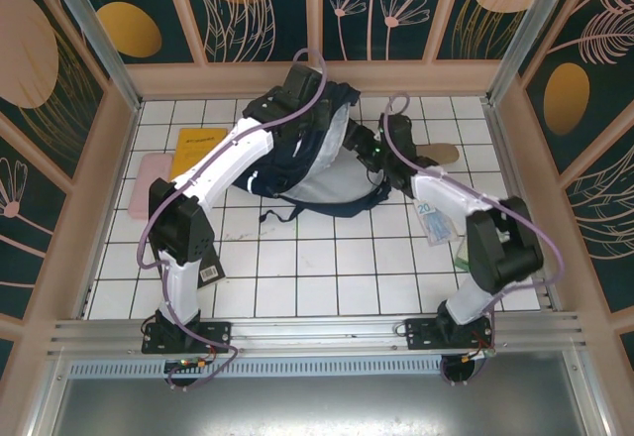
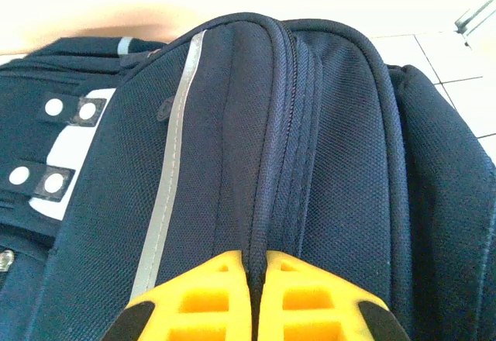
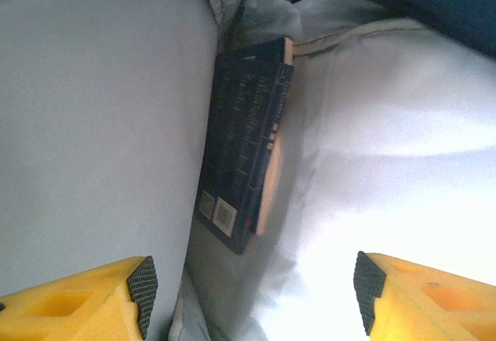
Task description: Pack books, pencil case, and school supplies into a backpack
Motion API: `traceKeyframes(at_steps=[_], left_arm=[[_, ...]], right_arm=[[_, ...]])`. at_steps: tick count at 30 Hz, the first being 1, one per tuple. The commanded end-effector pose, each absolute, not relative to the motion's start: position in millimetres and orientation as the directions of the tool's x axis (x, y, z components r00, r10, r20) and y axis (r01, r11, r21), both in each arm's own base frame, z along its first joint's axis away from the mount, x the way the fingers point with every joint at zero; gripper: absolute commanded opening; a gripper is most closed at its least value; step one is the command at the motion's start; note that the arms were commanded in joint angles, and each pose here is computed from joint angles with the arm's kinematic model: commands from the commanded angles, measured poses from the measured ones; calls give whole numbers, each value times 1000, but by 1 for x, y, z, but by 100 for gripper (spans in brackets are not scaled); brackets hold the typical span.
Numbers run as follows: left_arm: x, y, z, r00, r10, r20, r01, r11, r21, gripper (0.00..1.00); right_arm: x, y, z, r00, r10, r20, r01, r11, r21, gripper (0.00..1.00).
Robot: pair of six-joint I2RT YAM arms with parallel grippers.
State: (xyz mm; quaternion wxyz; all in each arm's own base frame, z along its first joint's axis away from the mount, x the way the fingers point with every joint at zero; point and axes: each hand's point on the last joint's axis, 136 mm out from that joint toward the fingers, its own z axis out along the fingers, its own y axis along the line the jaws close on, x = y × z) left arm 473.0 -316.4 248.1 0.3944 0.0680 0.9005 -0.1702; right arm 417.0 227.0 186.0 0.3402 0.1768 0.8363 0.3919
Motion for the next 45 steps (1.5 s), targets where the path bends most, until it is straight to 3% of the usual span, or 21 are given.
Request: traceKeyframes(at_steps=[1, 4, 5, 8, 16, 21, 25, 30, 38, 45], left_arm=[[482, -315, 229, -675, -30, -738, 247, 933, -263, 0], [480, -316, 210, -707, -37, -706, 228, 933, -277, 4], [479, -315, 211, -710, -45, -703, 221, 934, -282, 19], [475, -307, 218, -701, -69, -709, 193, 940, -282, 49], [442, -224, 249, -650, -197, -734, 2, 966, -260, 88], [396, -136, 227, -634, -309, -709, -198, 951, -238, 98], [350, -65, 174, -646, -437, -627, -398, 893, -212, 99], [297, -12, 111, -633, -582, -511, -580, 793, -185, 98], [269, -6, 35, -607, -720, -335, -691, 687, -224, 99], [257, -38, 5, -564, -807, -177, -703, 581, -409, 98]], right_arm=[[386, 198, 176, -688, 547, -477, 65, 701, 710, 69], [362, 193, 178, -695, 527, -488, 40, 707, 706, 68], [356, 194, 180, -698, 513, -501, 24, 715, 699, 68], [342, 203, 182, -712, 470, -522, -17, 731, 682, 65], [330, 252, 187, -752, 349, -560, -146, 740, 657, 60], [332, 283, 181, -781, 285, -556, -193, 737, 648, 59], [331, 302, 179, -793, 245, -558, -226, 731, 644, 59], [332, 315, 179, -803, 218, -555, -248, 725, 643, 59], [330, 316, 183, -801, 207, -562, -251, 736, 629, 66], [323, 298, 187, -783, 223, -581, -231, 762, 605, 69]])
